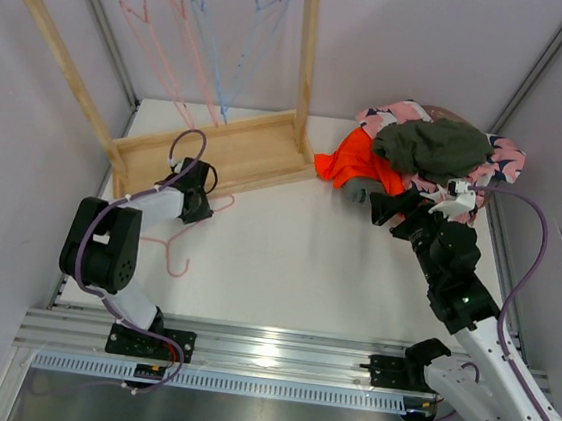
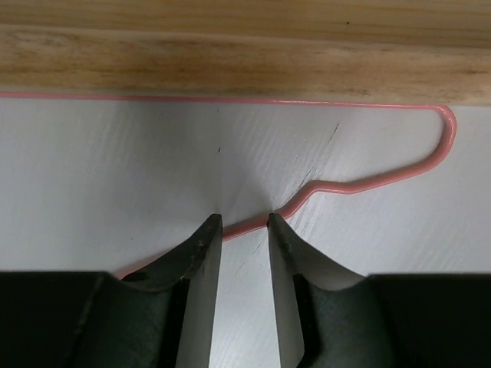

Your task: Remove the shorts from the hanger

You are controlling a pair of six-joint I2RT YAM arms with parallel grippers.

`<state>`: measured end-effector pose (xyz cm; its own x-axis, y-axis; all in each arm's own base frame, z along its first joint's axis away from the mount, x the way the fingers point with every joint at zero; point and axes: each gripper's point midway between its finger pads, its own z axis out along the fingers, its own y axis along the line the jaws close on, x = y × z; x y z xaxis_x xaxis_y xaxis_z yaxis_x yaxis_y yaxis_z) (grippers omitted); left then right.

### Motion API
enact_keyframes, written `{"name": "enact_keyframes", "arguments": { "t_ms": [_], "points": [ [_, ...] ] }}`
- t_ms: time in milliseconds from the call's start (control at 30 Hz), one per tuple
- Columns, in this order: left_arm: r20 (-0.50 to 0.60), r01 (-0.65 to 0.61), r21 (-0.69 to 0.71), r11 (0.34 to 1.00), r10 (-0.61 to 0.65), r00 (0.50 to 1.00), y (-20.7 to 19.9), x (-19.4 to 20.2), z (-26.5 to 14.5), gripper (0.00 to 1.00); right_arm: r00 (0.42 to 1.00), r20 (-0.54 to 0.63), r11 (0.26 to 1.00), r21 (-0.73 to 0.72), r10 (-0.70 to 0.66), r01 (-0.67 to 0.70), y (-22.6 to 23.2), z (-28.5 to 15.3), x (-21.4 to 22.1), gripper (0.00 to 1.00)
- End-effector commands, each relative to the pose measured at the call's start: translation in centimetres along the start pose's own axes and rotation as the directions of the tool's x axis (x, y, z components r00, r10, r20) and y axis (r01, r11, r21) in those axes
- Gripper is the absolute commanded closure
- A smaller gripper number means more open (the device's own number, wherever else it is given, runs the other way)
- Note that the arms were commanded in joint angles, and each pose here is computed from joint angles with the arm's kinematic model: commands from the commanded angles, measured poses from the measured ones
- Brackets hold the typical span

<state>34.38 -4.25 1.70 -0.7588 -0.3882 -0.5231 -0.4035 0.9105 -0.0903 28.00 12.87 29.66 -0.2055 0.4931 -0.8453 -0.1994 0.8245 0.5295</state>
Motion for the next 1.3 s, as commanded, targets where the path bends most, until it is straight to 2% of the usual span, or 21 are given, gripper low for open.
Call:
{"name": "enact_keyframes", "arguments": {
  "t_ms": [0, 100, 200, 400, 467, 500, 567, 600, 667, 700, 767, 800, 900, 967, 1067, 1100, 1133, 1233, 1267],
  "points": [
    [-0.027, 0.016, 0.002, 1.000, -0.016, 0.999, -0.3, 0.2, 0.9, 0.65, 1.000, 0.021, 1.000, -0.026, 0.007, -0.007, 0.6, -0.5, -0.6, 0.01],
    [-0.087, 0.018, 0.031, 0.999, -0.015, 0.996, -1.1, 1.2, 1.2, 0.69, 1.000, 0.024, 1.000, -0.025, 0.009, -0.009, 0.5, -0.7, -0.6, 0.01],
    [-0.107, -0.038, 0.076, 0.996, 0.046, 0.993, -3.3, 3.0, 0.2, 0.70, 1.000, 0.027, 1.000, -0.017, 0.008, -0.007, 0.3, -1.0, -0.6, 0.01],
    [-0.141, -0.218, 0.220, 0.951, 0.252, 0.957, -9.8, 10.2, -3.4, 0.68, 0.999, 0.044, 1.000, 0.004, 0.005, -0.005, -0.1, -2.2, -1.4, 0.01],
    [-0.172, -0.264, 0.298, 0.917, 0.324, 0.930, -11.1, 14.5, -4.9, 0.66, 0.999, 0.047, 1.000, 0.017, -0.003, 0.003, -0.4, -3.1, -1.6, 0.01],
    [-0.209, -0.297, 0.360, 0.884, 0.387, 0.898, -11.5, 17.7, -6.1, 0.65, 0.999, 0.054, 1.000, 0.024, -0.006, 0.005, -0.5, -3.4, -2.0, 0.01],
    [-0.228, -0.313, 0.409, 0.857, 0.428, 0.875, -11.3, 20.4, -8.0, 0.62, 0.998, 0.063, 0.999, 0.045, -0.018, 0.015, -1.0, -4.6, -2.5, 0.01],
    [-0.234, -0.352, 0.438, 0.827, 0.483, 0.844, -10.8, 22.8, -9.2, 0.61, 0.997, 0.077, 0.999, 0.050, -0.019, 0.015, -0.9, -5.1, -3.1, 0.00],
    [-0.258, -0.334, 0.493, 0.803, 0.502, 0.825, -10.7, 25.0, -11.3, 0.58, 0.997, 0.075, 0.997, 0.069, -0.025, 0.020, -1.3, -5.9, -3.3, 0.01],
    [-0.283, -0.333, 0.561, 0.758, 0.554, 0.783, -9.9, 27.5, -13.4, 0.57, 0.995, 0.094, 0.998, 0.064, -0.018, 0.012, -1.2, -6.5, -3.9, 0.01],
    [-0.309, -0.298, 0.623, 0.723, 0.577, 0.756, -9.6, 29.9, -15.8, 0.54, 0.996, 0.093, 0.998, 0.070, -0.003, -0.004, -1.4, -6.9, -3.8, 0.01],
    [-0.294, -0.309, 0.667, 0.677, 0.621, 0.726, -9.4, 31.4, -18.2, 0.54, 0.995, 0.099, 0.998, 0.065, 0.007, -0.013, -1.3, -7.3, -3.9, 0.01],
    [-0.276, -0.367, 0.691, 0.623, 0.695, 0.664, -7.3, 33.9, -21.8, 0.50, 0.995, 0.096, 0.997, 0.058, 0.040, -0.045, -1.3, -7.6, -3.7, 0.01],
    [-0.236, -0.382, 0.720, 0.580, 0.722, 0.651, -6.5, 34.1, -24.6, 0.48, 0.994, 0.099, 0.997, 0.051, 0.054, -0.059, -1.2, -7.9, -3.6, 0.01],
    [-0.157, -0.389, 0.722, 0.572, 0.683, 0.713, -6.8, 31.7, -27.1, 0.45, 0.991, 0.111, 0.996, 0.036, 0.074, -0.079, -1.0, -8.2, -3.9, 0.01],
    [-0.153, -0.400, 0.697, 0.595, 0.669, 0.728, -6.3, 31.0, -26.8, 0.44, 0.990, 0.117, 0.996, 0.037, 0.075, -0.080, -1.0, -8.2, -4.1, 0.01],
    [-0.105, -0.389, 0.692, 0.608, 0.618, 0.779, -7.0, 29.3, -27.3, 0.43, 0.990, 0.117, 0.996, 0.035, 0.076, -0.080, -0.9, -8.3, -4.2, 0.01],
    [-0.077, -0.339, 0.668, 0.663, 0.514, 0.854, -7.3, 27.0, -27.4, 0.42, 0.990, 0.121, 0.996, 0.026, 0.078, -0.082, -0.6, -8.4, -4.5, 0.01],
    [-0.101, -0.288, 0.664, 0.690, 0.464, 0.880, -7.5, 26.7, -27.6, 0.42, 0.990, 0.119, 0.996, 0.024, 0.078, -0.081, -0.5, -8.5, -4.5, 0.01]
  ]
}}
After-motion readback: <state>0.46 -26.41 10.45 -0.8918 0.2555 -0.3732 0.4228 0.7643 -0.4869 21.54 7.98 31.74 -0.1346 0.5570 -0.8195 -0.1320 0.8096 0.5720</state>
